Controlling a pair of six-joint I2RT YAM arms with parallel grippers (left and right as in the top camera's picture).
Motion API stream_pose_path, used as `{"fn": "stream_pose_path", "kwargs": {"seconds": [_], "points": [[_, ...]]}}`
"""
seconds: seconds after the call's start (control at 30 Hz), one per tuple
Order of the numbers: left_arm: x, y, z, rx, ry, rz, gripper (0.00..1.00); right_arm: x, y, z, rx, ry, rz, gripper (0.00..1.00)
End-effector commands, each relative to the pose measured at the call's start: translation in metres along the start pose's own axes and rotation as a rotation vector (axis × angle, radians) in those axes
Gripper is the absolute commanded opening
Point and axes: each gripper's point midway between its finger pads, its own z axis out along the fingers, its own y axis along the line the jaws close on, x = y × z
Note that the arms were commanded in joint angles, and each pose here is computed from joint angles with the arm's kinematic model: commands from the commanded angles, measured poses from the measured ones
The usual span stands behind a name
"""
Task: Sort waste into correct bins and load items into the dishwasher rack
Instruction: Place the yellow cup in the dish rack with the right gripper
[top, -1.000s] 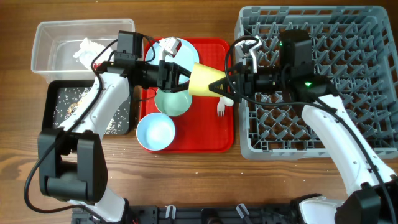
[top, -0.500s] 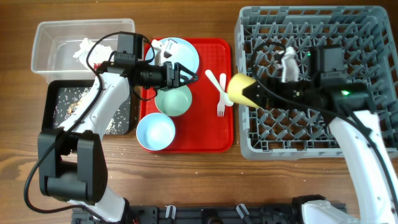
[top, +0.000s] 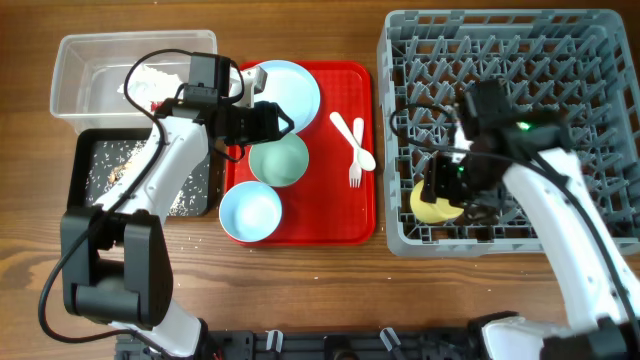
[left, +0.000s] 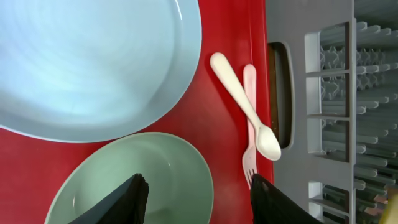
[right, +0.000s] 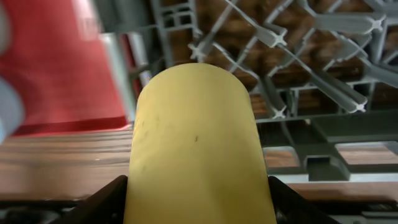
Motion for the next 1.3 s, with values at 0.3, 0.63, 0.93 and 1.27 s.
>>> {"fn": "stream_pose_path", "kwargs": {"seconds": [0.3,0.63,0.93,1.27], "points": [[-0.011,-0.007,-0.014,-0.012,-0.045,0.028,0.54,-0.021,-0.007,0.054,0.133,0.134,0.008,0.84],[-0.035,-0.023,-0.061,-0.080,-0.202,0.093,0.57,-0.065,0.022,0.005,0.028,-0.055,-0.051,0.88],[-0.043,-0.015,-0.091,-0.123,-0.282,-0.039,0.55,-0.113,0.104,-0.054,-0.348,-0.274,-0.214,0.84],[-0.046,0.027,-0.181,-0.268,-0.471,-0.179,0.54,-0.126,0.184,0.019,-0.340,-0.266,-0.233,0.69]]}}
